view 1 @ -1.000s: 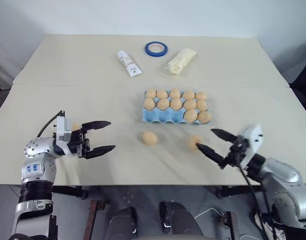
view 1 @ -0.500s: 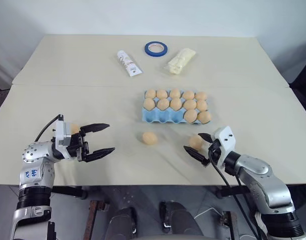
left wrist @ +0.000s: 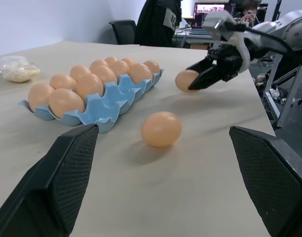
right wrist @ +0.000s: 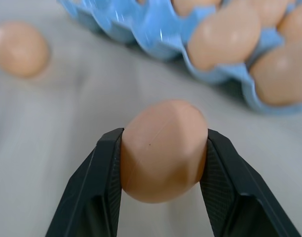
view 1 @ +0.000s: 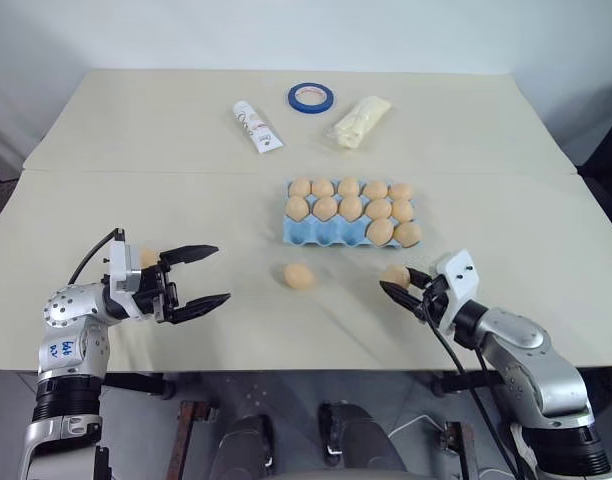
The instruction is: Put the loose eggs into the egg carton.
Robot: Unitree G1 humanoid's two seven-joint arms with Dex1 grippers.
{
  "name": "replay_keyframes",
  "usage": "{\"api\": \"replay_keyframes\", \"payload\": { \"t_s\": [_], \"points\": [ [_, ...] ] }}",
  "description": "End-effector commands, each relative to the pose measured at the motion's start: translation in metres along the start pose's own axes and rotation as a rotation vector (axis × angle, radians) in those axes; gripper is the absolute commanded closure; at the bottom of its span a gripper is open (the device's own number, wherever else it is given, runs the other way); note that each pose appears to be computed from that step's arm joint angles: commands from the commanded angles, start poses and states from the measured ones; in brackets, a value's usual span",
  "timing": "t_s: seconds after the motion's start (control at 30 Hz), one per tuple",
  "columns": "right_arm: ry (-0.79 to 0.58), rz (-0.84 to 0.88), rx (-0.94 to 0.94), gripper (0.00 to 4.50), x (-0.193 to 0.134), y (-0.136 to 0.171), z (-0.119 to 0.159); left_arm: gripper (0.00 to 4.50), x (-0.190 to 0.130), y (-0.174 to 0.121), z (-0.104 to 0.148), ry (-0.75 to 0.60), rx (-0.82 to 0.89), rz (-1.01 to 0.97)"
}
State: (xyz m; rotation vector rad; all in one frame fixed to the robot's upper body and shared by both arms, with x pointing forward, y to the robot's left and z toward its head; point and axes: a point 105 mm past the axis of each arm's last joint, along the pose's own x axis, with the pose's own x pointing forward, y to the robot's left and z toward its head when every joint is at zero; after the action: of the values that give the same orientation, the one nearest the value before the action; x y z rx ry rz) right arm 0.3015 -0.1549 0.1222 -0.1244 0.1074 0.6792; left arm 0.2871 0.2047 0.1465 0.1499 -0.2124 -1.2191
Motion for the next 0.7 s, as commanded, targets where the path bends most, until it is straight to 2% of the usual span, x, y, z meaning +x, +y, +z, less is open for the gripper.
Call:
{"api": "replay_keyframes", "payload": {
  "t_s": [0.03, 0.13, 0.27, 0.37, 0.63, 0.7],
  "points": [
    [-0.166, 0.001, -0.061, 2.84, 0.007, -0.003, 0.062, 0.0, 0.0, 0.003, 0.013, -0.036, 0.042, 0.006],
    [-0.22, 0.041, -0.05, 2.85, 0.019, 0.004, 0.083, 0.0, 0.001, 0.003, 0.015, -0.041, 0.047, 0.007],
    [-0.225, 0.047, -0.063, 2.87, 0.045, 0.01, 0.09, 0.0, 0.003, 0.004, 0.017, -0.045, 0.056, 0.012],
    [-0.192, 0.089, -0.106, 2.87, 0.063, 0.02, 0.082, 0.0, 0.003, 0.004, 0.019, -0.049, 0.067, 0.021],
    [-0.148, -0.008, -0.128, 2.87, 0.09, -0.002, 0.071, 0.0, -0.001, 0.003, 0.022, -0.048, 0.08, 0.047],
    [-0.141, -0.003, -0.13, 2.16, 0.091, -0.002, 0.07, 0.0, -0.002, 0.002, 0.022, -0.048, 0.081, 0.05]
  ]
}}
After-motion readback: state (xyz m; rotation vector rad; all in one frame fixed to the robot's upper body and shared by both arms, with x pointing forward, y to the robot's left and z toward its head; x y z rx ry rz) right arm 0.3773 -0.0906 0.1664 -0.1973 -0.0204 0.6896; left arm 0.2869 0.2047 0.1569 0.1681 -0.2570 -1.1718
